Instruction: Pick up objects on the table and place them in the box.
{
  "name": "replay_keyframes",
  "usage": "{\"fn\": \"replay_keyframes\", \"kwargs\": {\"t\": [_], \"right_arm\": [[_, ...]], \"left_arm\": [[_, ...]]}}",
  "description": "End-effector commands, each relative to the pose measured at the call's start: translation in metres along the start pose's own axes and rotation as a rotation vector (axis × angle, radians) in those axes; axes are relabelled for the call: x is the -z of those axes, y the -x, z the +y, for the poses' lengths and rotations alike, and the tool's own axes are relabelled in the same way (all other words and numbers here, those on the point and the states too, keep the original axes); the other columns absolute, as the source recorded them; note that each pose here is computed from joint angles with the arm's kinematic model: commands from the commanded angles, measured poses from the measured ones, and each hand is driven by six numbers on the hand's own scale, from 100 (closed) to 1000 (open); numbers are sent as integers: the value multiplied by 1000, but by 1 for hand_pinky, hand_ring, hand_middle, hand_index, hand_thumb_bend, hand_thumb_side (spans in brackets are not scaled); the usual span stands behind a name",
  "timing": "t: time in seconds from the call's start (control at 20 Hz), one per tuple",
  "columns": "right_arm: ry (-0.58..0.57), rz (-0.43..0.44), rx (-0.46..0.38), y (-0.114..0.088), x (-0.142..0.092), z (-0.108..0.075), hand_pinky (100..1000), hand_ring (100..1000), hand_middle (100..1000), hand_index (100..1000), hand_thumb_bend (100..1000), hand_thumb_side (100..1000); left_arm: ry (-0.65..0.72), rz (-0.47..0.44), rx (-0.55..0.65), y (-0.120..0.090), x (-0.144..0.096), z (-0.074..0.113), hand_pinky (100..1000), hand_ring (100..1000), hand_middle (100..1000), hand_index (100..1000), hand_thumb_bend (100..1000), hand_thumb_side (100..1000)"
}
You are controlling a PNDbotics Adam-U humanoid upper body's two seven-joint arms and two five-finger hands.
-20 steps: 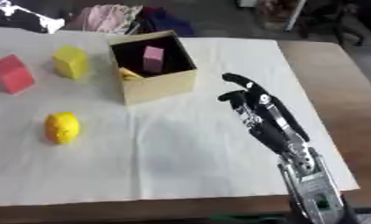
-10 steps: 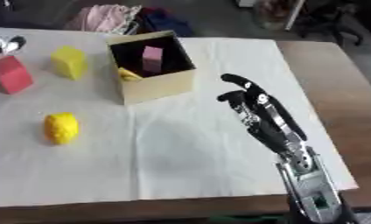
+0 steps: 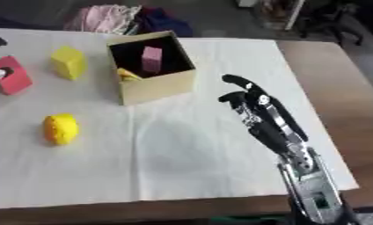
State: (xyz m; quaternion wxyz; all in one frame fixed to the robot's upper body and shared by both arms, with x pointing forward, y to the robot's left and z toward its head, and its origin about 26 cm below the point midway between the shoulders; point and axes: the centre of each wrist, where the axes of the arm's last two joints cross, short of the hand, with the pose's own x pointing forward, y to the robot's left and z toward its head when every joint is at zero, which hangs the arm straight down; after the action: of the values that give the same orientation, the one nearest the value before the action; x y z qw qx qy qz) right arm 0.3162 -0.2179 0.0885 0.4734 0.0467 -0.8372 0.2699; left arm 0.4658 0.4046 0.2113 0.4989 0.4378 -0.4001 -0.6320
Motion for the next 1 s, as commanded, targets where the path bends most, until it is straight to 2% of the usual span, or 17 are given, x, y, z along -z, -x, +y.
{"fn": "replay_keyframes", "kwargs": {"t": [0.05,0.45,0.85,0.95,1.0], "right_arm": [[2,-12,-20,-4,1,-6,872,746,905,926,100,799],[5,-13,-21,-4,2,-7,872,746,905,927,100,800],[6,-13,-22,-4,2,-7,872,746,905,927,100,800],[7,-12,-22,-4,1,-7,872,746,905,927,100,801],[8,-12,-23,-4,1,-7,872,746,905,927,100,801]], "left_arm": [[-28,31,17,8,-5,12,786,737,837,929,361,554],[-37,87,21,9,-3,1,793,747,854,942,381,543],[21,107,14,10,2,-18,771,712,817,918,379,602],[30,105,15,9,3,-21,757,685,792,897,381,573],[28,105,15,9,3,-22,744,659,766,877,388,505]]}}
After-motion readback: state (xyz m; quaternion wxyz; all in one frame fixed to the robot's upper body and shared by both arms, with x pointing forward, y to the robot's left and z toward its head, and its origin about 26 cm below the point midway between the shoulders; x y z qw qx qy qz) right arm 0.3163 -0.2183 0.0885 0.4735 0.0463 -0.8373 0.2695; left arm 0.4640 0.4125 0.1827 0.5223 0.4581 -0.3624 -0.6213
